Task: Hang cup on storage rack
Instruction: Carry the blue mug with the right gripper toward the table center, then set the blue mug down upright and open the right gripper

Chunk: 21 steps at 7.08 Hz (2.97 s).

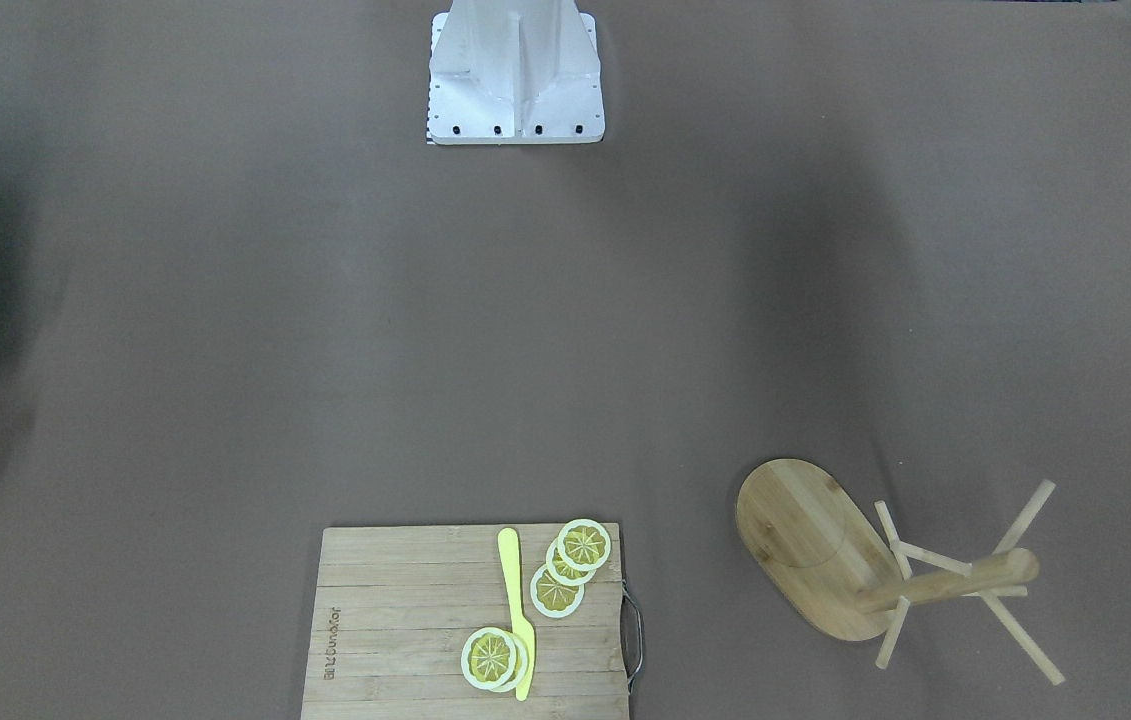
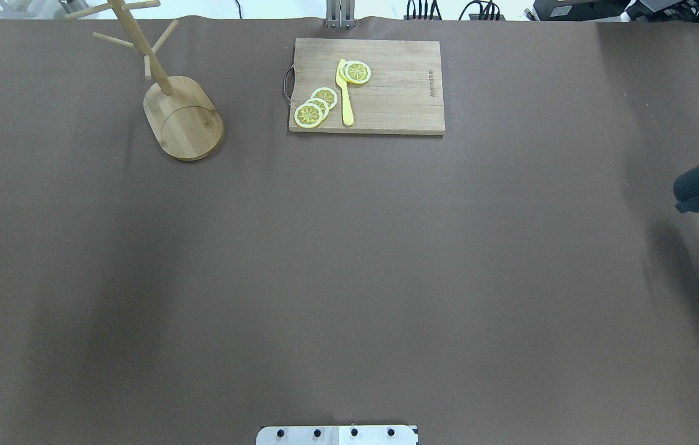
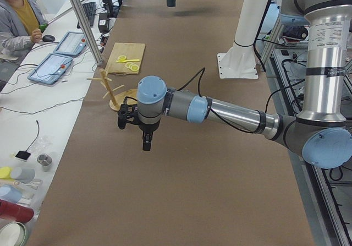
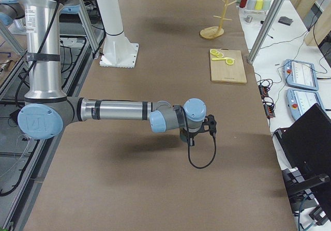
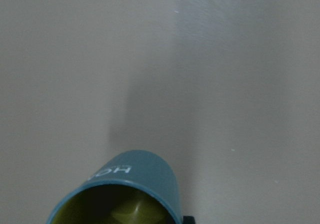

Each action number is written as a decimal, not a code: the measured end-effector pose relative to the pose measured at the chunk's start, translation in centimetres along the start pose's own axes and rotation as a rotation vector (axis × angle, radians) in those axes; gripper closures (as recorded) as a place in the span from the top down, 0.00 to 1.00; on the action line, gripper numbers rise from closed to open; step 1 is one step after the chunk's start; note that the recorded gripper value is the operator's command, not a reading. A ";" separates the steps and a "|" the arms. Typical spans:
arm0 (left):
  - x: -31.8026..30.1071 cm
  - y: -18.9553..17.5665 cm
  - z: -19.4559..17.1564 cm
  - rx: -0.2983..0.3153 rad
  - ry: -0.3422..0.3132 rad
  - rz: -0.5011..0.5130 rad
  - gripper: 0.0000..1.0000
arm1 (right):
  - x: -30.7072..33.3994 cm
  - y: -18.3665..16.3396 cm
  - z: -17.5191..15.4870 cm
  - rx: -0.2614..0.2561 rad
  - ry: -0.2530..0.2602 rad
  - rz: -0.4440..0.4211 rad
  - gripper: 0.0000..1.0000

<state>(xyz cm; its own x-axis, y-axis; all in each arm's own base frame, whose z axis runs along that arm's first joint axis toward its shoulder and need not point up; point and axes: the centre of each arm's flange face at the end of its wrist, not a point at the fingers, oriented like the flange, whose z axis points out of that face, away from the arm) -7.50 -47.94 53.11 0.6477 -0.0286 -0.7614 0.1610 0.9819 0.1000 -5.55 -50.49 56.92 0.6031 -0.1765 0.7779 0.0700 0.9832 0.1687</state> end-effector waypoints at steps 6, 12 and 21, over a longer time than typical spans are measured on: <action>0.2 -0.1 0.0 -0.003 0.015 0.001 0.98 | -36.5 -6.2 7.0 0.034 -0.069 -0.051 0.00; 0.2 -0.1 0.0 -0.004 0.018 -0.001 0.98 | -53.2 -1.6 13.5 0.036 -0.077 -0.100 0.00; 0.1 0.0 0.1 -0.005 0.019 -0.002 0.98 | -61.3 0.2 17.0 0.075 -0.052 -0.043 1.00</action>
<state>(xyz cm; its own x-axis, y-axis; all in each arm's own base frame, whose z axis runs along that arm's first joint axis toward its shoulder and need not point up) -7.37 -47.97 53.04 0.6328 -0.0267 -0.7739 0.1581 0.9828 0.0954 -56.03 -40.31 19.53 0.5585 -0.2227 0.7990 0.0340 0.9686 0.2462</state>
